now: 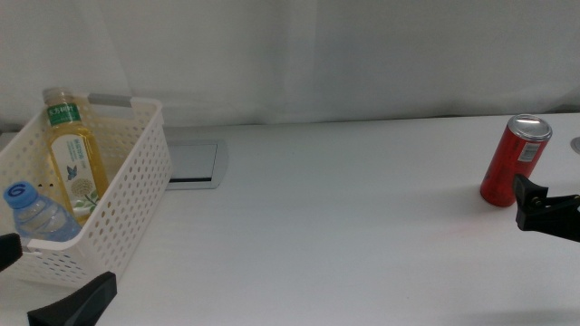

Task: Use arms to grab the bottles and put them into the dustbin to the left of the table.

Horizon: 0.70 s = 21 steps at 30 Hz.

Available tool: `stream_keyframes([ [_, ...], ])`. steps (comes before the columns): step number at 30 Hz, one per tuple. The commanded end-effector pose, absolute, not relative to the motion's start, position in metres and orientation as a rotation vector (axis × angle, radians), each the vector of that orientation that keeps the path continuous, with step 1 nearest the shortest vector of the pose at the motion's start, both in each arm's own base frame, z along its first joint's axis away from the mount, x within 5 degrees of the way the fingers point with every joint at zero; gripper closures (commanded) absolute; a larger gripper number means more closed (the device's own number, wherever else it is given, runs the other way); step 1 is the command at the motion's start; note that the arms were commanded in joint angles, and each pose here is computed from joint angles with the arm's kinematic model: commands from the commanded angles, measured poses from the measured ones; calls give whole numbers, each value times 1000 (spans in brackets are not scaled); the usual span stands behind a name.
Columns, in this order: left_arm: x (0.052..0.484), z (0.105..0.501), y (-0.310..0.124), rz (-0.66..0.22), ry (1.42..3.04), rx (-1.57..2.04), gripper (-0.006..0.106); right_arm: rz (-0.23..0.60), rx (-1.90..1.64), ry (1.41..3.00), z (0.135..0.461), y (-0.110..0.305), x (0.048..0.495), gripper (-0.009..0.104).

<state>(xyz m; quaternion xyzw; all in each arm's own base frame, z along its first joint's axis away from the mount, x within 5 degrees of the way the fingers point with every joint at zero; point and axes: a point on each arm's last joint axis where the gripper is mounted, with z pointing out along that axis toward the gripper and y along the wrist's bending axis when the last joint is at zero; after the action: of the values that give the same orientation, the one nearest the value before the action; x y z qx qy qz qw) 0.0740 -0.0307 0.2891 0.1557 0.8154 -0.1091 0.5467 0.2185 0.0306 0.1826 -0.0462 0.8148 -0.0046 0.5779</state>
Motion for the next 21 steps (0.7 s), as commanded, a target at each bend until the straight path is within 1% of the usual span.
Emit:
stream_keyframes([
  [1,73,289,-31,-275,1930,362,10,-39,-115,1884,175,31,223,-8],
  [6,73,288,-31,-272,1937,367,10,-68,-105,1864,158,30,233,-8],
  [10,73,288,-31,-272,1937,367,10,-28,-74,1849,147,33,243,-8],
  [14,73,288,-31,-272,1937,367,10,-9,-126,1845,143,40,258,-8],
  [21,73,288,-31,-272,1937,367,10,-5,-118,1816,144,45,284,-8],
])
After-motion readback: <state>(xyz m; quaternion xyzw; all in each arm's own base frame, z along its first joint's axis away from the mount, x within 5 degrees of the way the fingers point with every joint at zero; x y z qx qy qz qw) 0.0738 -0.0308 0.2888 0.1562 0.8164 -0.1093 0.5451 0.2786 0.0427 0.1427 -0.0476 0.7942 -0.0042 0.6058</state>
